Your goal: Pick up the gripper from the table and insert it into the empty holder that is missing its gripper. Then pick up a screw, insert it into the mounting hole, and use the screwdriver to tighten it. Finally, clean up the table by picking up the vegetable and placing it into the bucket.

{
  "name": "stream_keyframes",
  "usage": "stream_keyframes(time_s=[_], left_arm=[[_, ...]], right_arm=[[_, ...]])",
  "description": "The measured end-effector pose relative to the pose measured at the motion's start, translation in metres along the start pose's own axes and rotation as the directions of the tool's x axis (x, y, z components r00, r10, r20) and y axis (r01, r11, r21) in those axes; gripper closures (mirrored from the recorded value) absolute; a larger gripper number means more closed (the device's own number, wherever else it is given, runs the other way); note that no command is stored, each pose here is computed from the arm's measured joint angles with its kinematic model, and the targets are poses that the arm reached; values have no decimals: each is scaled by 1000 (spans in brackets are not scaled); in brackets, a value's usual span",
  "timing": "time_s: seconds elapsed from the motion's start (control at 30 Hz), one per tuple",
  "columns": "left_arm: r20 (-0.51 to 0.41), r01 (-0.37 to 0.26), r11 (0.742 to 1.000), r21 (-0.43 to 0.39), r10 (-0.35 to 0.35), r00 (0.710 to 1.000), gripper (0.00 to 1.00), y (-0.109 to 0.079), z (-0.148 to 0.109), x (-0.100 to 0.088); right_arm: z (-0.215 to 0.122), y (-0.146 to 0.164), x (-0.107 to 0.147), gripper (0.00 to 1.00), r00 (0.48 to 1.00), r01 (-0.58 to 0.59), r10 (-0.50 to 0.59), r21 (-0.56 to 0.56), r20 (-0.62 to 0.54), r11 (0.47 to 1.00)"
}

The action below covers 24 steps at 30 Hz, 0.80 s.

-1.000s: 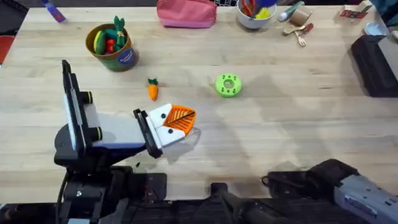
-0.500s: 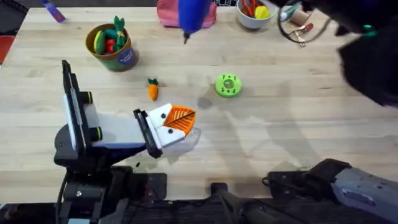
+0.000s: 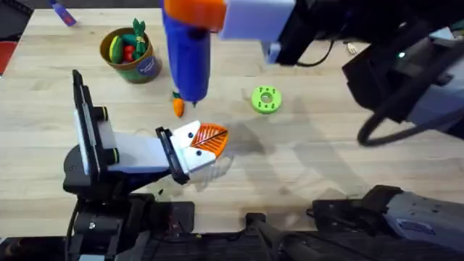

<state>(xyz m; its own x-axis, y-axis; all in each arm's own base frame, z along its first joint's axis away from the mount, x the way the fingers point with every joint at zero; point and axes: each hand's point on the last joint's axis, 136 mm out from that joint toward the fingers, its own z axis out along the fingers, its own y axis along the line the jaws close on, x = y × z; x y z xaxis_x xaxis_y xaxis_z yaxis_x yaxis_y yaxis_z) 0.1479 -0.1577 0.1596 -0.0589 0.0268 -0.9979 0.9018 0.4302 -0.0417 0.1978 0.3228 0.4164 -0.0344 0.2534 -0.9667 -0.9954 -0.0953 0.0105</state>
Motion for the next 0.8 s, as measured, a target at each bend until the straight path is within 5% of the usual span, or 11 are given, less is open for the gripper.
stream_keyframes(time_s=[0.43, 0.8], left_arm=[[0, 0, 1000, 2, 0, 1000, 993, 0, 0, 0], [0, 0, 1000, 2, 0, 1000, 993, 0, 0, 0]], right_arm=[[15, 35, 34, 980, 996, 80, -85, -126, -37, 989], [23, 30, 57, 980, 994, 79, -89, -150, -61, 986]])
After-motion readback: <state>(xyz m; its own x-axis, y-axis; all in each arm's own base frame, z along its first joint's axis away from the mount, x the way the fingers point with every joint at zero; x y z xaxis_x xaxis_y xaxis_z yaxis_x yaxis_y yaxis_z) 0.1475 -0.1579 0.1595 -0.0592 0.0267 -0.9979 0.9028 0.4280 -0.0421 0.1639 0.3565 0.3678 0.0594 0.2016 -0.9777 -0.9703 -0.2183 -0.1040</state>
